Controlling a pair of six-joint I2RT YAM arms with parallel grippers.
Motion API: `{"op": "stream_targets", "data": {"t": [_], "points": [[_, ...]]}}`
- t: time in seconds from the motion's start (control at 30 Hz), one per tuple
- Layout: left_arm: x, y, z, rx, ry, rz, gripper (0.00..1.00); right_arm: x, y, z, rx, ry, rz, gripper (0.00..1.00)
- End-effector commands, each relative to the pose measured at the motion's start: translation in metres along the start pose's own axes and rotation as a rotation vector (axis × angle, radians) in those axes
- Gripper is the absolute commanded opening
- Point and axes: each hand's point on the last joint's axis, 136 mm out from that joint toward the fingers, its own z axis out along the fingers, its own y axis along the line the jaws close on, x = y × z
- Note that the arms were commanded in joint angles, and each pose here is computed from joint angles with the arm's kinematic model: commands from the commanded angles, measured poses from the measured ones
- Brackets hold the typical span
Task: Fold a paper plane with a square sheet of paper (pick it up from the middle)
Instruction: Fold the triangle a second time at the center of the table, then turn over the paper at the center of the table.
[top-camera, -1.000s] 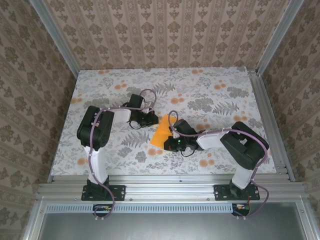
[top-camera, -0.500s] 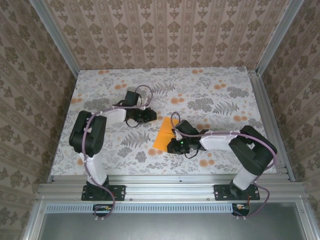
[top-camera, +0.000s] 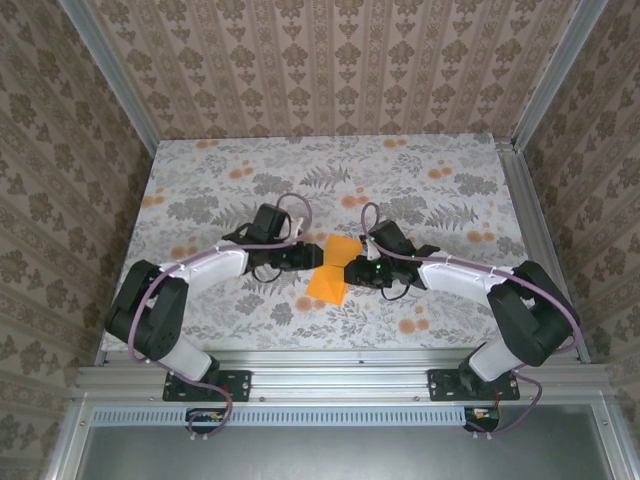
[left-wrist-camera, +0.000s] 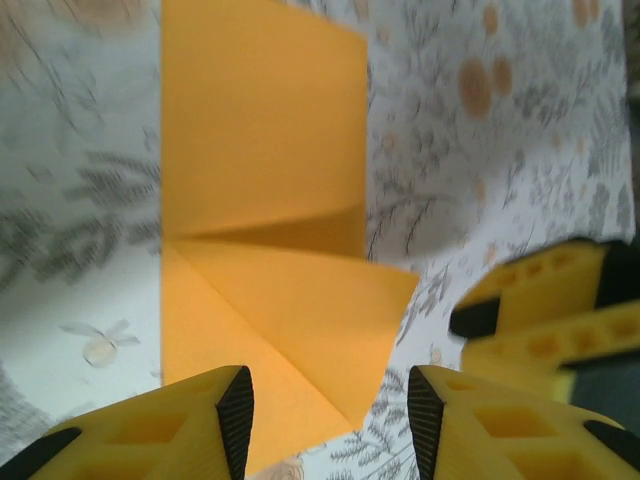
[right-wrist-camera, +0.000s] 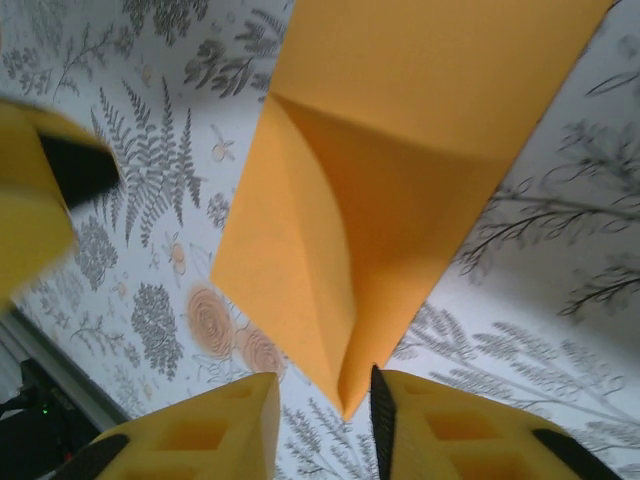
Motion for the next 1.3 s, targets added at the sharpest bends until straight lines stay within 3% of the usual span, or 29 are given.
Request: {"op": "stream_targets", "data": {"t": [0.0, 0.17, 0.4, 0.8, 0.97, 1.27], "points": [[0.007, 0.004, 0.005, -0.013, -0.025, -0.034, 0.47, -0.004, -0.004, 0.001, -0.009, 0.001, -0.011, 0.37], [0.017, 0.004, 0.017, 0.002, -0.013, -0.047, 0.48, -0.011, 0.0, 0.017, -0.046, 0.013, -0.017, 0.38], [0.024, 0.005, 0.009, -0.007, -0.037, -0.044, 0.52, -0.013, 0.007, 0.036, -0.087, 0.045, -0.016, 0.38], [0.032, 0.01, -0.008, -0.012, -0.057, -0.037, 0.6, -0.006, 0.013, 0.054, -0.097, 0.085, -0.027, 0.27], [0.029, 0.007, -0.015, 0.008, -0.073, -0.035, 0.71, -0.007, 0.012, 0.053, -0.082, 0.077, -0.036, 0.11], [0.01, -0.003, -0.034, 0.118, -0.182, -0.085, 0.78, -0.017, 0.047, 0.028, -0.234, 0.036, -0.045, 0.03]]}}
